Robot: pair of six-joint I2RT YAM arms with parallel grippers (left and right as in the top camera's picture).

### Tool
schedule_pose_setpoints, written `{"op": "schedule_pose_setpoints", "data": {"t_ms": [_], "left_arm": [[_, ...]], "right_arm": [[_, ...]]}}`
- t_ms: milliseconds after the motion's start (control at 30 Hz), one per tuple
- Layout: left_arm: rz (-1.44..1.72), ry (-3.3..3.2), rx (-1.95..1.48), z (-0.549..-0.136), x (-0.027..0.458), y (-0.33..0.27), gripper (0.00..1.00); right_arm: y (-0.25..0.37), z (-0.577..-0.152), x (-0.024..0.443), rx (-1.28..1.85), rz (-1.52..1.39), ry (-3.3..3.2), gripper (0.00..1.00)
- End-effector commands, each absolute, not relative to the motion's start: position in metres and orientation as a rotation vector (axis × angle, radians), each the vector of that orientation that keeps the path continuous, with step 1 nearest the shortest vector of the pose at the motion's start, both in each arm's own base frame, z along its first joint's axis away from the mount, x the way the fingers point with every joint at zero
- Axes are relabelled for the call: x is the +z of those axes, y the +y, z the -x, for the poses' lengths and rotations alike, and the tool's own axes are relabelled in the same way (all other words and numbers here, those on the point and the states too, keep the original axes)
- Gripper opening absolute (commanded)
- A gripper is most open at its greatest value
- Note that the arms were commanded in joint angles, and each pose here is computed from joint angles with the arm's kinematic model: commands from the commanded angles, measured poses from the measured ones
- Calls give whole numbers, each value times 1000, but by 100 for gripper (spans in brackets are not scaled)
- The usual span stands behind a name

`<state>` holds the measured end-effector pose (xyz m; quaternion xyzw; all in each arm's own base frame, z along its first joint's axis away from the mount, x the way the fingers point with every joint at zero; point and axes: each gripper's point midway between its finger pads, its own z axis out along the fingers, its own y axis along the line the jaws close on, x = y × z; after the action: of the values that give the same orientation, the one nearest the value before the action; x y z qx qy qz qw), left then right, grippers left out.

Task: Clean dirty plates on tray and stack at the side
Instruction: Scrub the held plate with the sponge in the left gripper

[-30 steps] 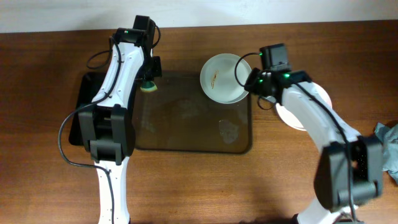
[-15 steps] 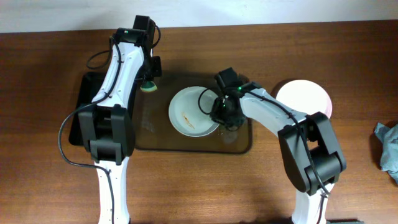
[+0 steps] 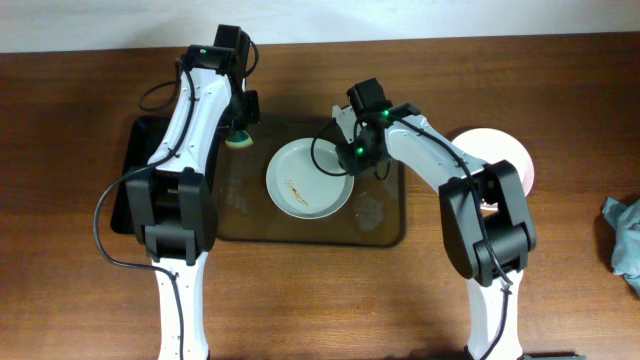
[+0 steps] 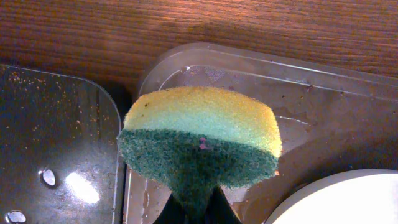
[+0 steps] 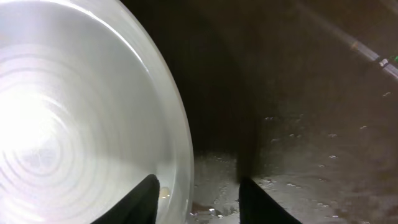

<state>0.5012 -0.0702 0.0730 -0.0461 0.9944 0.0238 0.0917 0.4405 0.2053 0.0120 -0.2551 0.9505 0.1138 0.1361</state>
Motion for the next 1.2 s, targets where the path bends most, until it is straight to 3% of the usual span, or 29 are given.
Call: {"op": "schedule_pose_setpoints", "data": {"t_ms": [0, 33, 233, 367, 500, 633, 733, 933, 1067, 1167], "left_arm": [[112, 2942, 69, -505, 77, -71, 1], [112, 2942, 68, -505, 77, -71, 1], [-72, 2991, -109, -494, 75, -93, 1], [-196, 3029, -305, -480, 71, -115, 1], [-211, 3172, -315, -444, 24, -119, 1], [-223, 3162, -406, -442, 34, -132, 1], [-259, 3286, -365, -410, 33, -137, 1], [-237, 3384, -96, -377, -24, -124, 1], [-417, 3195, -572, -400, -20, -181, 1], [-439, 3075, -595, -426, -22, -191, 1]], "right_arm": [[214, -447, 9, 404, 568, 2789, 15], [214, -447, 9, 420, 462, 2818, 5], [237, -395, 4, 801, -35, 3070, 4], [238, -389, -12, 851, -91, 3061, 4], [241, -404, -14, 853, -125, 2993, 4], [235, -409, -17, 798, -269, 2991, 4], [233, -417, -17, 772, -322, 2964, 4], [233, -418, -17, 769, -321, 2962, 4], [233, -417, -18, 764, -320, 2963, 4], [233, -417, -18, 763, -320, 2963, 4]]}}
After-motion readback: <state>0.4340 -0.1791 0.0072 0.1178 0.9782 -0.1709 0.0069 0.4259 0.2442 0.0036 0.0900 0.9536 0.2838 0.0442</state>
